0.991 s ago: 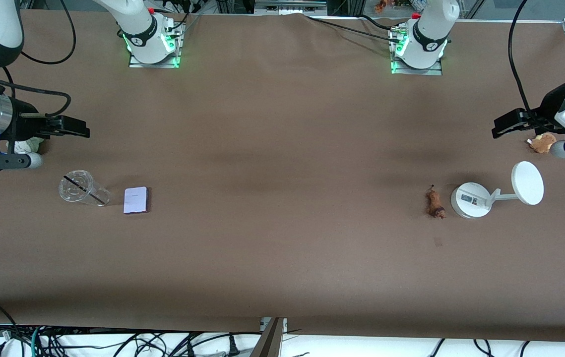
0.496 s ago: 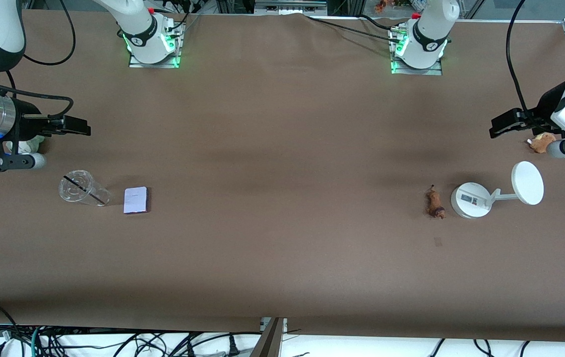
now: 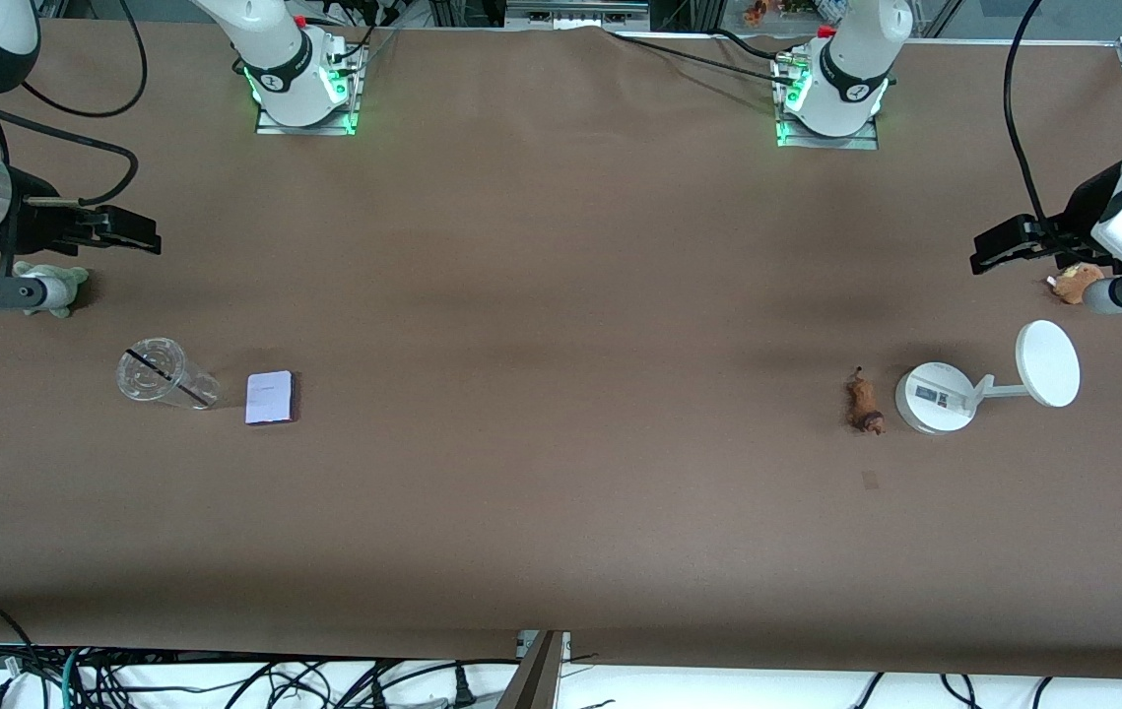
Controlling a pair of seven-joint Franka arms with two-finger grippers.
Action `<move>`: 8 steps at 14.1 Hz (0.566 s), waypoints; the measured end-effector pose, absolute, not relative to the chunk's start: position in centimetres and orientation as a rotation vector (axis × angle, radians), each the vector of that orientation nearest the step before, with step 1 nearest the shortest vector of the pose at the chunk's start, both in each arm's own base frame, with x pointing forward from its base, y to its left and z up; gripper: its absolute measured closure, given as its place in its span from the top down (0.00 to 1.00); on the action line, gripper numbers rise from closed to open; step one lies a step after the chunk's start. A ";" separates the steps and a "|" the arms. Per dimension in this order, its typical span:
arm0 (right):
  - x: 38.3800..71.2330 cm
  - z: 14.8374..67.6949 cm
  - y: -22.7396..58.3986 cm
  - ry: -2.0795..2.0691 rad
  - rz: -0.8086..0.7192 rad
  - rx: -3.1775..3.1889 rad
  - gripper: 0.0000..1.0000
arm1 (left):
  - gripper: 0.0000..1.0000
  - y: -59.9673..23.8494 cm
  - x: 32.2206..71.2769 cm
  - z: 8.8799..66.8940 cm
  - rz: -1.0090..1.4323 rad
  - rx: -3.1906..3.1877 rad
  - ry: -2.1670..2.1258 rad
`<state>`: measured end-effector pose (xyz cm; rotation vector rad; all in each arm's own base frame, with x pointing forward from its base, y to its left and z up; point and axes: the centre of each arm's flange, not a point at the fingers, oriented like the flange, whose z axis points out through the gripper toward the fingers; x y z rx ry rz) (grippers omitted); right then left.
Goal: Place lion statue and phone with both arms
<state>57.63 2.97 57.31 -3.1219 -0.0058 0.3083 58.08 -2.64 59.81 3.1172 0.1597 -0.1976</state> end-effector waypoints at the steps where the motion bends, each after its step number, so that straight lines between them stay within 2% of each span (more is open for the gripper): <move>1: 56.9 57.0 2.3 0.010 0.290 -3.121 1.00 | 1.00 -2.6 58.1 59.8 -0.198 3.117 0.160; 4: 55.3 56.4 1.4 0.031 0.287 -3.120 1.00 | 1.00 -2.6 58.1 59.8 -0.198 3.117 0.160; 8: 55.5 55.6 1.8 0.021 0.300 -3.119 1.00 | 1.00 -2.6 58.1 59.8 -0.198 3.117 0.160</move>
